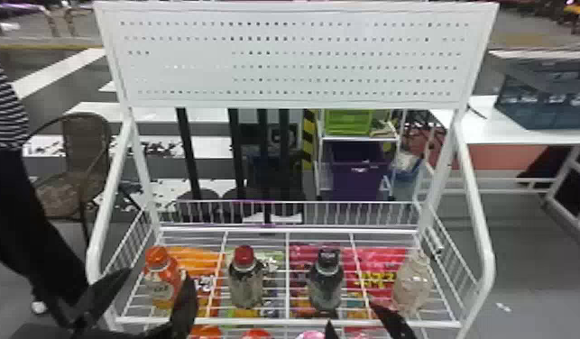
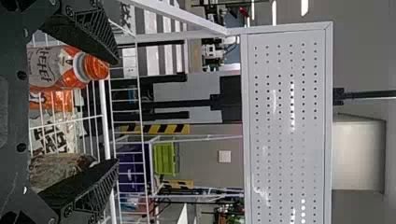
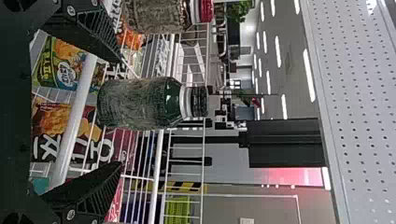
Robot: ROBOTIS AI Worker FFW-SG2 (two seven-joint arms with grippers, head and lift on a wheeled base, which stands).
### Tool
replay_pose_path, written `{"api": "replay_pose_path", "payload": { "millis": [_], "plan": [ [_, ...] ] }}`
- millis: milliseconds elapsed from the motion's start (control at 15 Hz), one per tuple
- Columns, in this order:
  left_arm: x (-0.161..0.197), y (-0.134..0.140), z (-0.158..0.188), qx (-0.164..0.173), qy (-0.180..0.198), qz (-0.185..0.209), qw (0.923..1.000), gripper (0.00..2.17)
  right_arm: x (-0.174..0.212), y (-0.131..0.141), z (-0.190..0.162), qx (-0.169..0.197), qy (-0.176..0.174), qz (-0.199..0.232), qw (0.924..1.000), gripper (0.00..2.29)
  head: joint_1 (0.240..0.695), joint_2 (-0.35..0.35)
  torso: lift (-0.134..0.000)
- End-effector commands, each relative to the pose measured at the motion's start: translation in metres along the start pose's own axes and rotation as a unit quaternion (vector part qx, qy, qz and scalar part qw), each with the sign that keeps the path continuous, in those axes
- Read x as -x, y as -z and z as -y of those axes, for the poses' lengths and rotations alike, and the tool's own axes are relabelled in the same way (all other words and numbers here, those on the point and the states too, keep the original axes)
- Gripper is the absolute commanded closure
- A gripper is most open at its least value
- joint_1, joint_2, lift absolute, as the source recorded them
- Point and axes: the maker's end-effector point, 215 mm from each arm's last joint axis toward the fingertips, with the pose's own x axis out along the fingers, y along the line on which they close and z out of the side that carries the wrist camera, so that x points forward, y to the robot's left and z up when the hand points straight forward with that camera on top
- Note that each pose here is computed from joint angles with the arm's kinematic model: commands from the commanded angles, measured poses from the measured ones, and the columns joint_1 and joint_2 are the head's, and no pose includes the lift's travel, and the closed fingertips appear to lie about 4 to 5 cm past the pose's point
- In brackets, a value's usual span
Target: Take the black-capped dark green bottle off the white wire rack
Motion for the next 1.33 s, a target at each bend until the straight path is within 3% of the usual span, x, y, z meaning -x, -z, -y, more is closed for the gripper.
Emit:
{"api": "replay_pose_path", "payload": {
  "millis": [0,667,800,933,1000,1267],
  "plan": [
    [0.0,0.001,0.0,-0.001,0.001,-0.003,1.0,0.14,-0.023,0.005,-0.009,0.004,-0.006,-0.004,1.0,0.13,0.499,0.0,0.0],
    [0.011,0.016,-0.008,-0.008,0.001,-0.02,0.9998,0.14,-0.093,0.001,0.003,0.011,-0.003,-0.016,0.9998,0.13,0.499,0.0,0.0],
    [0.012,0.016,-0.009,-0.007,0.0,-0.017,0.9998,0.14,-0.097,0.002,0.005,0.011,-0.003,-0.024,0.9996,0.39,0.499,0.0,0.0],
    [0.012,0.016,-0.009,-0.007,0.0,-0.016,0.9998,0.14,-0.094,0.005,0.005,0.004,-0.001,-0.029,0.9996,1.15,0.499,0.0,0.0],
    [0.011,0.016,-0.009,-0.008,0.0,-0.016,0.9998,0.14,-0.091,0.002,0.004,0.001,0.0,-0.026,0.9997,1.37,0.499,0.0,0.0],
    [0.009,0.014,-0.006,-0.005,0.002,-0.013,0.9999,0.14,-0.07,-0.031,-0.005,-0.028,0.006,-0.026,0.9992,1.4,0.499,0.0,0.0]
  ]
}}
